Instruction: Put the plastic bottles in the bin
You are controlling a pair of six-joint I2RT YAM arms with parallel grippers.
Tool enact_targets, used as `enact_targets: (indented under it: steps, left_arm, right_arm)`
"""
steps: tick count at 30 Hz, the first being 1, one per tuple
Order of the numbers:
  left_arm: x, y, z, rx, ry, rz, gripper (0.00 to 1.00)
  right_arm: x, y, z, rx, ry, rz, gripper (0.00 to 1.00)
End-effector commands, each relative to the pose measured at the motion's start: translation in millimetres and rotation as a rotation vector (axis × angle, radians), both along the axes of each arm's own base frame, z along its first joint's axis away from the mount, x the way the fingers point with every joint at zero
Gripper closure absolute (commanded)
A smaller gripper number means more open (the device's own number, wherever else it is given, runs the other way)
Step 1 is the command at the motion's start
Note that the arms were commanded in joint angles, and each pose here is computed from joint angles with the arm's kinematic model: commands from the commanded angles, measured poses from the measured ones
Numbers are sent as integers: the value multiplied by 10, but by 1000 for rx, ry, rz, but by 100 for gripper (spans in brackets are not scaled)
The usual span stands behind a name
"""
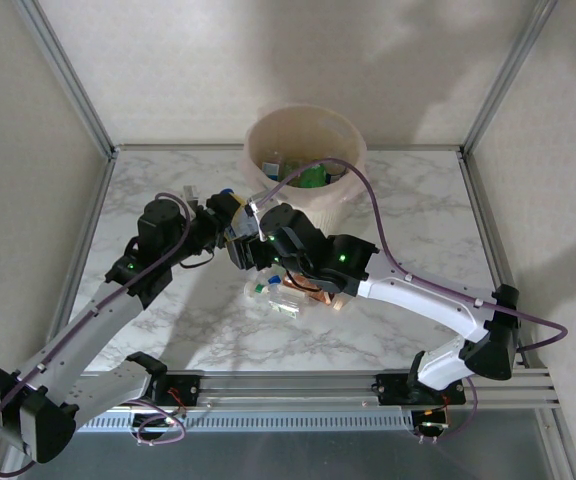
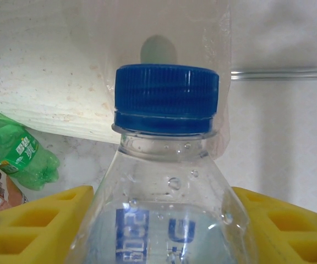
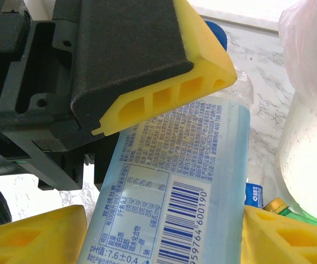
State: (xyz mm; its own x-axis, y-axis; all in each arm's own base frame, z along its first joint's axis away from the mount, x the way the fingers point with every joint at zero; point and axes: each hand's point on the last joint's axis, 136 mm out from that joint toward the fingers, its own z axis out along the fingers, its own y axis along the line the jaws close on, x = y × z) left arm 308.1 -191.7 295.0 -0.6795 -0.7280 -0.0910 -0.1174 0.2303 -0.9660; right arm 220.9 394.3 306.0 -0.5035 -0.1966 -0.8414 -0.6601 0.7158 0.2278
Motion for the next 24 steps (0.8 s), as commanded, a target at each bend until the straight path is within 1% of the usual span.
enact_targets:
  steps: [1, 3, 5, 8, 12, 16, 17, 18, 20, 21, 24]
  left_arm:
    - [-77, -72, 296, -88, -80, -55, 41]
    - [-75, -71, 308, -88, -83, -54, 41]
    - [-67, -62, 305, -87, -82, -51, 41]
    - [-59, -64, 299, -93, -80, -50, 41]
    - [-51, -74, 317, -102, -82, -53, 41]
    - [-35, -72, 306, -96, -81, -51, 38]
    - [-32, -73, 306, -94, -82, -51, 34]
    - [-26, -66, 310, -92, -84, -48, 27]
    - [-18, -43, 329, -80, -90, -37, 11]
    - [-12, -21, 348, -68, -94, -28, 1]
    - [16, 37, 408, -16, -108, -10, 0]
  right_arm:
    - [-2, 57, 28, 28, 16, 18, 24]
    - [7, 44, 30, 39, 23, 17, 22]
    - [5, 31, 38, 51, 28, 20, 22]
    - [6, 15, 70, 74, 34, 29, 26]
    - [24, -10, 80, 89, 46, 32, 36]
    - [33, -47, 136, 107, 40, 27, 42]
    - [32, -53, 155, 113, 39, 27, 42]
    - [36, -63, 176, 118, 37, 26, 43]
    - [47, -84, 211, 126, 33, 21, 43]
    - [55, -97, 234, 131, 31, 18, 43]
    - [100, -165, 306, 140, 16, -7, 45]
